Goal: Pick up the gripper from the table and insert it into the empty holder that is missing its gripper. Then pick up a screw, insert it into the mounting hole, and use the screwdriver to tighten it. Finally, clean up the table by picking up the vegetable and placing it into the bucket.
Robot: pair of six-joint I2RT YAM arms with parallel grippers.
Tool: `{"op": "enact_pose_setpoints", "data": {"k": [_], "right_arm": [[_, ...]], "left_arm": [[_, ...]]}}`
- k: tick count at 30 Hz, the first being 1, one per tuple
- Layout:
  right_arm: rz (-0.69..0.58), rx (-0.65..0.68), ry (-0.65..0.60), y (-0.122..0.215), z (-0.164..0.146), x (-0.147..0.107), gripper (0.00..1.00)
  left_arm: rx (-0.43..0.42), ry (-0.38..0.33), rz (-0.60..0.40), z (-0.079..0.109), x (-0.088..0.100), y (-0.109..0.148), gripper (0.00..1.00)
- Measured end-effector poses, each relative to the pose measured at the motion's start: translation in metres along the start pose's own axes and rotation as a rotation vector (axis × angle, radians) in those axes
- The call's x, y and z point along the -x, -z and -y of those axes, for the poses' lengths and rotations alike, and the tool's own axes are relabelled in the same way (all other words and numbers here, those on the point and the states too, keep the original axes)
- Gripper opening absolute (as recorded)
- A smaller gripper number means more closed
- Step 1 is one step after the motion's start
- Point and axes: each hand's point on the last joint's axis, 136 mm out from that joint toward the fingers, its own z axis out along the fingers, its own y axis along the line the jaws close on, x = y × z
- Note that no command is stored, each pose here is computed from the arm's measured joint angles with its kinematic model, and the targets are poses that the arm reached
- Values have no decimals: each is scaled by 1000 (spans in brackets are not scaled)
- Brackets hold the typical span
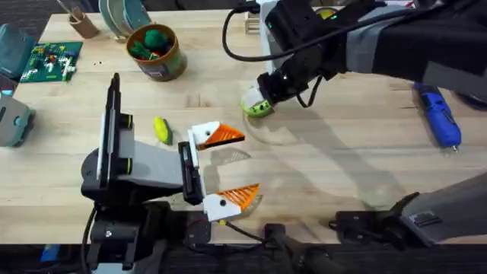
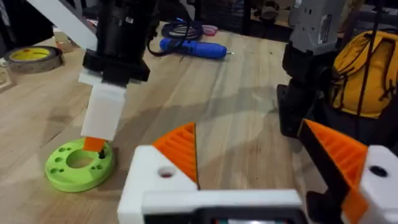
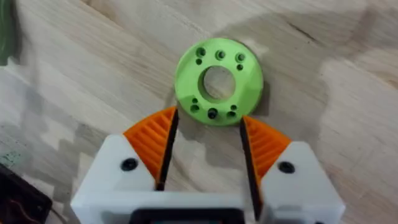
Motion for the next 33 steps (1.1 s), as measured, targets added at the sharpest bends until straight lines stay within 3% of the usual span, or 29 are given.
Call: {"op": "enact_pose_setpoints", "data": {"k": [17, 23, 33], "right_arm": [[-37, -4, 8, -18, -1, -6, 595], [-36, -4, 8, -18, -1, -6, 481], [-48, -6, 6, -23, 0, -8, 432]], "left_arm": [[0, 0, 0, 0, 0, 0, 993], [0, 0, 0, 0, 0, 0, 993], [0, 0, 0, 0, 0, 0, 993]]}}
